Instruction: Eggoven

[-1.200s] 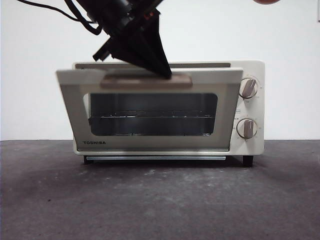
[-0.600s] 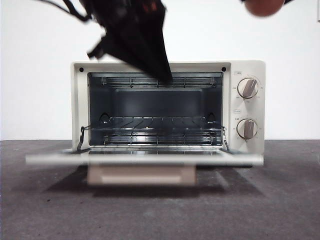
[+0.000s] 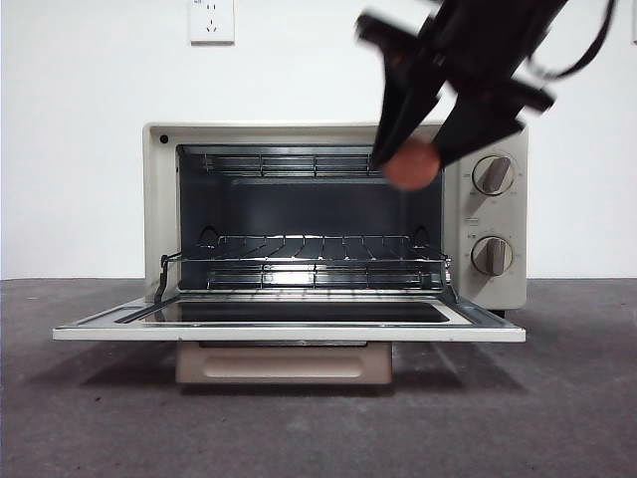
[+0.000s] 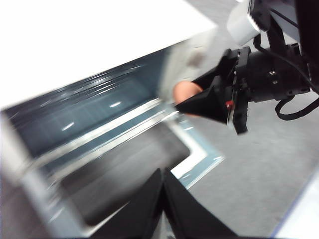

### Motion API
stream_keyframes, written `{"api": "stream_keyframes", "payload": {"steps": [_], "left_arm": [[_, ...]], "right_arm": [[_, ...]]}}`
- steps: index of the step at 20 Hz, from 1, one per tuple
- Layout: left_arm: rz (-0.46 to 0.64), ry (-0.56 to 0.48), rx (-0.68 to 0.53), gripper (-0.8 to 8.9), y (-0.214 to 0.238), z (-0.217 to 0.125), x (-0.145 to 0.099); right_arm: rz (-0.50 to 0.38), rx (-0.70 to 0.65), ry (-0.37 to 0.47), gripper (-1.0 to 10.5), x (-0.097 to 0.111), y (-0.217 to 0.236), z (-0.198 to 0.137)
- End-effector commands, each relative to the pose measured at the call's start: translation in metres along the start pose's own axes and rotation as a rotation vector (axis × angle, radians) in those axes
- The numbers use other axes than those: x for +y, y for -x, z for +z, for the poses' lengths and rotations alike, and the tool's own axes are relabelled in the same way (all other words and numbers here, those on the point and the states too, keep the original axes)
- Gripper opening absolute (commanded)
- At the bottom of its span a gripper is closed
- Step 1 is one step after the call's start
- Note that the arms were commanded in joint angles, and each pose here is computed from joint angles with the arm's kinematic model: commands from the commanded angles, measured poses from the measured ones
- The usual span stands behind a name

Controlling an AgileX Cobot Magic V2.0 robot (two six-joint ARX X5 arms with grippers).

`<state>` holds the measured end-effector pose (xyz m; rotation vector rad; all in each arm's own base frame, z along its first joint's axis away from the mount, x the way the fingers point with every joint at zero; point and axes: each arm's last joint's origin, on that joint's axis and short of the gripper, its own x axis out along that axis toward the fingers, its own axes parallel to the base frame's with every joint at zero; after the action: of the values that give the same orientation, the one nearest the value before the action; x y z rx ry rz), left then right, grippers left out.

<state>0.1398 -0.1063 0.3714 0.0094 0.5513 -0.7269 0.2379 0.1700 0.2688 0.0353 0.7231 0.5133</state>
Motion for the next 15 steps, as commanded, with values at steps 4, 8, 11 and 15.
{"api": "stream_keyframes", "payload": {"steps": [4,8,11,15], "left_arm": [[0.111,0.101,-0.034,0.06,0.022,-0.044,0.022],[0.127,0.152,-0.036,0.06,0.032,-0.064,0.028],[0.134,0.161,-0.038,0.06,0.037,-0.069,0.027],[0.134,0.167,-0.043,0.06,0.036,-0.068,0.027]], "right_arm": [[0.010,-0.049,0.002,0.0,-0.001,-0.041,0.004],[-0.011,-0.076,-0.013,0.0,-0.010,-0.060,0.004],[-0.025,-0.092,-0.024,0.0,-0.016,-0.064,0.006],[-0.033,-0.079,-0.029,0.0,-0.020,-0.072,0.003]]}}
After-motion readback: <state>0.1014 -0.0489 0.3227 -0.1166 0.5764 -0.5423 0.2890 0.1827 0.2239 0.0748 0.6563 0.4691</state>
